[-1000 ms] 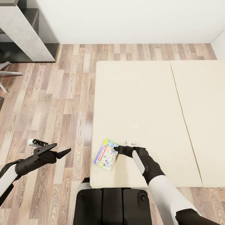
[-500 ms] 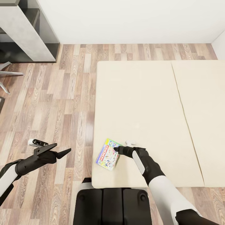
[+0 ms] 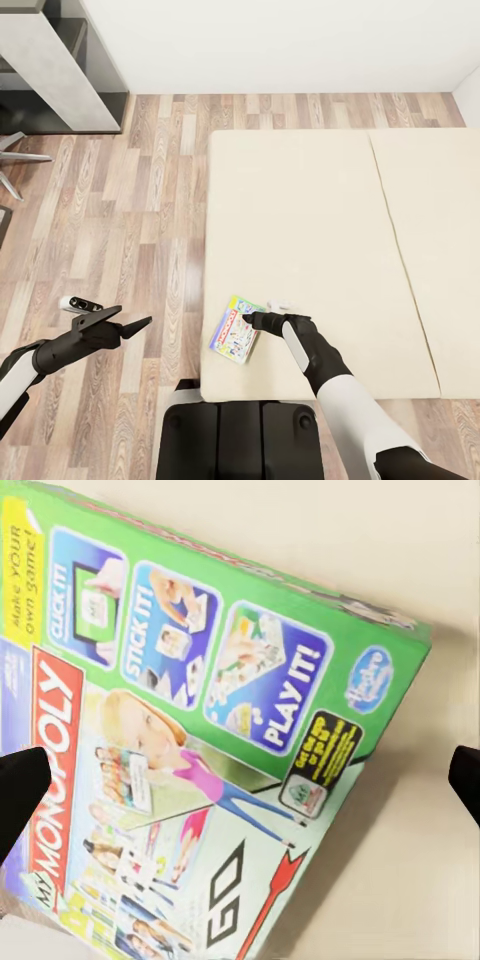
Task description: Put all the toys in the child's room - the three board games (two on the bed and one on the table), the two jigsaw puzzles on the table, and the tennis ball on the table - inside the toy box on the table in the child's room.
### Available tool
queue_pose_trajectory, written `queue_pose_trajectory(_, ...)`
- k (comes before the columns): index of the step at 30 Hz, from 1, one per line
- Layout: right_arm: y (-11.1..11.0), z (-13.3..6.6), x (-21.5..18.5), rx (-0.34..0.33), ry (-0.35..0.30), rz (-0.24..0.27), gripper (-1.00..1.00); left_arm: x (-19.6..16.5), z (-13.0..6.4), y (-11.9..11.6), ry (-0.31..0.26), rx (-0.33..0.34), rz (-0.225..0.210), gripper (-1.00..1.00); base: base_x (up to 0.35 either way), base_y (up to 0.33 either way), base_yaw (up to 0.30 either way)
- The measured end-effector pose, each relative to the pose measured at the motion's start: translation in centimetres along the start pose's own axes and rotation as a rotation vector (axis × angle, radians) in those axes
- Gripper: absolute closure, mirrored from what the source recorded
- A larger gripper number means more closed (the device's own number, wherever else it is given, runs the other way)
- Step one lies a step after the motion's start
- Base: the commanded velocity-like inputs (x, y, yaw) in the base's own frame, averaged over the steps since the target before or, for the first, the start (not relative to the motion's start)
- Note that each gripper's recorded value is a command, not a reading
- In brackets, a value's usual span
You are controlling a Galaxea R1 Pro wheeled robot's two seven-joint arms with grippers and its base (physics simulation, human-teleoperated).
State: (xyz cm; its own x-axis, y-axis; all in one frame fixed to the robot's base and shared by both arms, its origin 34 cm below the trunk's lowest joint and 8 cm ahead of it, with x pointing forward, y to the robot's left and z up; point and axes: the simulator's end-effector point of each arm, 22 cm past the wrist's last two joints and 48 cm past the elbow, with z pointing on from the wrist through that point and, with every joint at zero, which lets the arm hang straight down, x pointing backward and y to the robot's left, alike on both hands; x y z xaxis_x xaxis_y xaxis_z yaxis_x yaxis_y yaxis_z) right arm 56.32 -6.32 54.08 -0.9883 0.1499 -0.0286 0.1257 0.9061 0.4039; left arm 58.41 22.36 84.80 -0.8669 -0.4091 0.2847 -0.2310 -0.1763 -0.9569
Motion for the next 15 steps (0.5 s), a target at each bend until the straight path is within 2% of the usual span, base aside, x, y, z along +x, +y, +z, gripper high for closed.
queue_pose_trajectory(4, -0.03, -0.01, -0.03, 0.001, 0.0, -0.001, -1.0, 0.0, 0.01, -0.01, 0.0, 0.0, 0.0, -1.0, 0.0, 0.157, 0.0)
queue_pose_trajectory(15, 0.02, -0.02, -0.07, 0.0, -0.001, -0.002, -1.0, 0.0, 0.0, 0.0, 0.0, 0.0, 0.0, -1.0, 0.0, 0.043, 0.0)
